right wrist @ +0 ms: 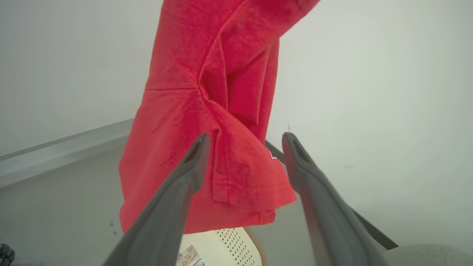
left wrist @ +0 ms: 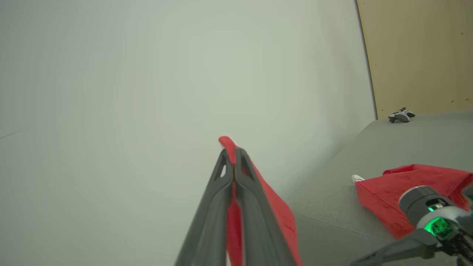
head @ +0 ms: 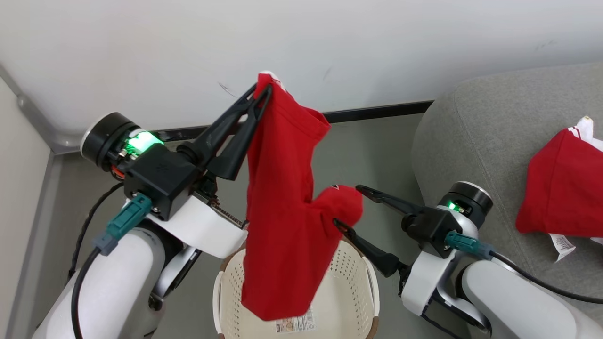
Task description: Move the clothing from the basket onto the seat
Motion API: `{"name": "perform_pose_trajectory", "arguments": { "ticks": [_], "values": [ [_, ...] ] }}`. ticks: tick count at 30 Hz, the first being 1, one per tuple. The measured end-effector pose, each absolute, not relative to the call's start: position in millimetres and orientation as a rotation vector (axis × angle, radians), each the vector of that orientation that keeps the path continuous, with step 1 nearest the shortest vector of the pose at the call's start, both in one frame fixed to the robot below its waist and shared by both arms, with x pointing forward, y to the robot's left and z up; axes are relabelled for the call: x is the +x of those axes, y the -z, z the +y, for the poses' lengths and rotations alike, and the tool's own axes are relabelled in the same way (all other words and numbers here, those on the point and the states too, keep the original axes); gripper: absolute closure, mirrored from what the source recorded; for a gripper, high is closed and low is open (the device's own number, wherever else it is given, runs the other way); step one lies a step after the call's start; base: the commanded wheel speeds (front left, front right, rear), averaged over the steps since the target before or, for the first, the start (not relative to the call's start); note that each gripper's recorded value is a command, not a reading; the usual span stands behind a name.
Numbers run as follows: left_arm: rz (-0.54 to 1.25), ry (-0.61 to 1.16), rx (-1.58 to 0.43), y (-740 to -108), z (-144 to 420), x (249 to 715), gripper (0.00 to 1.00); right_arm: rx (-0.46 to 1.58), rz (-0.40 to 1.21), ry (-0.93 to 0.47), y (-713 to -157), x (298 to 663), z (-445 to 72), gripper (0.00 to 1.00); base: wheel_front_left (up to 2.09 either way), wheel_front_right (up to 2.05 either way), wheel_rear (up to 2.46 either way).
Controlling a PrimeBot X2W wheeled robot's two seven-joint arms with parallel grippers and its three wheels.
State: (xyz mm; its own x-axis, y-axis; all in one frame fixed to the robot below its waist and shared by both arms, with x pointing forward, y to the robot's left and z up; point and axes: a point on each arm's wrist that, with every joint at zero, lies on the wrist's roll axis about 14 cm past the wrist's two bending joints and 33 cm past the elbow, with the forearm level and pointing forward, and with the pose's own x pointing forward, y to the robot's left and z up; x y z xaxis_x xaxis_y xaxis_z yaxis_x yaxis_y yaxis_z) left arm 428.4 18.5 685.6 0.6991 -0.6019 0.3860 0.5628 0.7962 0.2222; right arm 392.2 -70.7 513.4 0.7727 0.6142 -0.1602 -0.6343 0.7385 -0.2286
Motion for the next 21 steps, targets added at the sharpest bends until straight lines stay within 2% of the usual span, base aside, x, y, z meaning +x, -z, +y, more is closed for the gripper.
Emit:
{"name": "perform_pose_trajectory", "arguments": {
  "ticks": [7,21],
  "values": [
    [-0.471,0.678,0.097,-692.9,11.7,415.6,1.00,-0.293,0.071,-0.743,-520.6,385.1,-57.1,0.00,0.00,0.00,0.00],
    [-0.473,0.734,0.109,-701.2,-0.3,390.6,1.00,-0.285,0.161,-0.878,-509.4,360.9,-26.4,0.00,0.00,0.00,0.00]
  ]
}}
